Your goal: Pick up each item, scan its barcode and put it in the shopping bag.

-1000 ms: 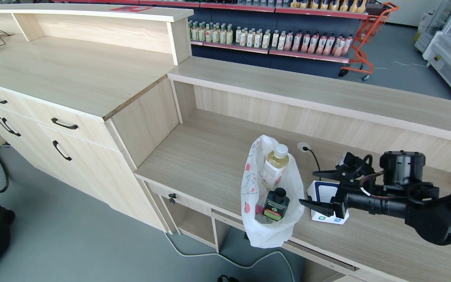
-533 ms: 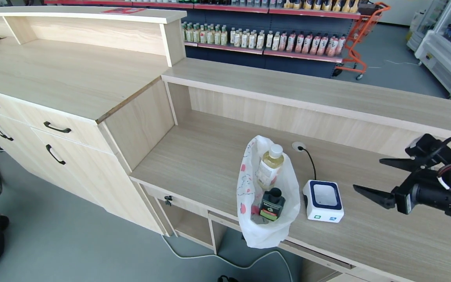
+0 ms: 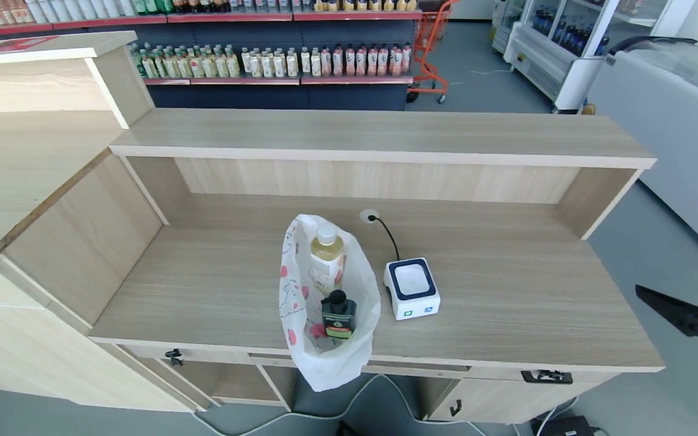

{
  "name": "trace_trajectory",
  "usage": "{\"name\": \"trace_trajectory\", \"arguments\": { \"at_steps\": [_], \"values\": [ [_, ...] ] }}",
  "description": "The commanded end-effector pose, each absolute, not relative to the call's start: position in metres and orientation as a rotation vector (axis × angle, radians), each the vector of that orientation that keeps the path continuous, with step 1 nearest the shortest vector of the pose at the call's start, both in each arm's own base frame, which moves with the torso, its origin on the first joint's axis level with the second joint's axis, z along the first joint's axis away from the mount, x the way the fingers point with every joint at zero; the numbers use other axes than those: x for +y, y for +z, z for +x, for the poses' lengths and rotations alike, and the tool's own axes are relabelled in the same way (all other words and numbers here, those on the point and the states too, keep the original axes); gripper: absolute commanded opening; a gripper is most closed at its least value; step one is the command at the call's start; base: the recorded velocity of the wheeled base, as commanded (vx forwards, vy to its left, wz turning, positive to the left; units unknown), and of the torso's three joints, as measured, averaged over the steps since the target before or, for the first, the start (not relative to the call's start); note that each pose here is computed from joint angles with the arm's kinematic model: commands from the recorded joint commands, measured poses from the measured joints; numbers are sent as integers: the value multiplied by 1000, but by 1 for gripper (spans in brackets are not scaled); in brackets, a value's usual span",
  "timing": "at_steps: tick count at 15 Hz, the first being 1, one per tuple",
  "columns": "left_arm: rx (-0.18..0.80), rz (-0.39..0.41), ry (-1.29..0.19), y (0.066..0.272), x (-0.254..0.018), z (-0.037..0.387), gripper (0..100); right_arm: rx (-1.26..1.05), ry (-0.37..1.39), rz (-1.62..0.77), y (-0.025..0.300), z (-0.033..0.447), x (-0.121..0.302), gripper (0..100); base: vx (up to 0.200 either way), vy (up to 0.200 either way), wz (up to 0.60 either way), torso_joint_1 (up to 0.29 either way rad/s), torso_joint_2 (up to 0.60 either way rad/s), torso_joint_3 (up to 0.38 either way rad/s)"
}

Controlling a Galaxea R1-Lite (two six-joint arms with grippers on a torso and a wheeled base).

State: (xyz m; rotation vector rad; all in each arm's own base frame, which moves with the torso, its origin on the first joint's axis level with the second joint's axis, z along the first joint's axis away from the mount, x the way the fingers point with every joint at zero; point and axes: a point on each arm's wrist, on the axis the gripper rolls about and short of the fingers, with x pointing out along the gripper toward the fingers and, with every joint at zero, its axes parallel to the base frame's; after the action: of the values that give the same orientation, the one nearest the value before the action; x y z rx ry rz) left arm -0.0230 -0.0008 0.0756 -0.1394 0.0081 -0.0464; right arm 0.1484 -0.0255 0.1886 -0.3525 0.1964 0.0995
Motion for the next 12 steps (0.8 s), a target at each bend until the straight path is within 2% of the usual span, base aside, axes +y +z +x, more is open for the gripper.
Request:
{"name": "trace_trajectory", "arguments": {
  "at_steps": [1, 4, 7, 10, 12],
  "values": [
    [8, -140, -47, 76, -1, -23, 100, 178, 22, -356, 178, 115, -23, 100, 0, 0, -600, 7, -2, 2],
    [8, -140, -47, 76, -1, -23, 100, 176, 9, -205, 129, 59, -9, 100, 0, 0, 0, 0, 0, 0],
    [8, -140, -47, 76, -1, -23, 100, 95, -13, -141, 113, 23, -1, 100, 0, 0, 0, 0, 0, 0],
    [8, -140, -47, 76, -1, -23, 100, 128, -101, -45, 90, -2, 1, 100, 0, 0, 0, 0, 0, 0],
    [8, -140, -47, 76, -1, -23, 100, 119, -87, 17, 80, -11, 0, 100, 0, 0, 0, 0, 0, 0]
  ]
}}
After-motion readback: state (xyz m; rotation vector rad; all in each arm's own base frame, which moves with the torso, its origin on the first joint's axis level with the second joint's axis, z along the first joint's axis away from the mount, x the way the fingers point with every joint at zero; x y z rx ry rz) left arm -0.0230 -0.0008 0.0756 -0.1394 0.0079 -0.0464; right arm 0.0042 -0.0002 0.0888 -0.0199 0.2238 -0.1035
